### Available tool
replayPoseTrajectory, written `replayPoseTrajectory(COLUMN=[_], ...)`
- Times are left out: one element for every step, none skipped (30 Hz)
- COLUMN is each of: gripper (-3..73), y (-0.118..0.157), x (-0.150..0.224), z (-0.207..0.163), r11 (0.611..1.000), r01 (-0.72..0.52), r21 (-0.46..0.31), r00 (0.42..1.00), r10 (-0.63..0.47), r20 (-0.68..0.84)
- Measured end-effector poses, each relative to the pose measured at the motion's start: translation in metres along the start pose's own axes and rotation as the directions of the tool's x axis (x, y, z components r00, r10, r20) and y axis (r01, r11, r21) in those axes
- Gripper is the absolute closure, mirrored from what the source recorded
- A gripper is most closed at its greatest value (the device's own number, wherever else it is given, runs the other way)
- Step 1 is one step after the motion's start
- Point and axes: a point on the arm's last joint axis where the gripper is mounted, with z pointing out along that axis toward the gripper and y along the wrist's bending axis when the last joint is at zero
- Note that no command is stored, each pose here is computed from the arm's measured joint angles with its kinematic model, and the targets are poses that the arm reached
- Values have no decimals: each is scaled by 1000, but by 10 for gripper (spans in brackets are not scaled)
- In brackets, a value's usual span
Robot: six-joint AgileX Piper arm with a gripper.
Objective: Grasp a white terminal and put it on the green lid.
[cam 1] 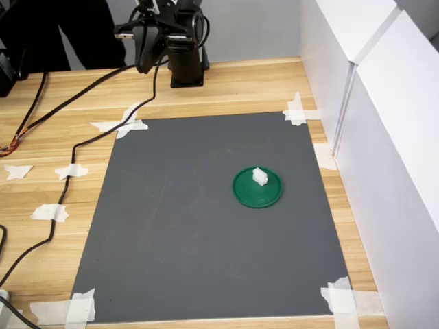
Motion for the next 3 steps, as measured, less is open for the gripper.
replayPoseTrajectory(gripper=[711, 711, 711], y=[0, 0, 0], x=[0, 0, 0], z=[0, 0, 0], r11=[1000, 1000, 1000], r01=[0, 0, 0], r21=[0, 0, 0], r00=[1000, 1000, 1000], r10=[0, 0, 0], r20=[-1, -1, -2])
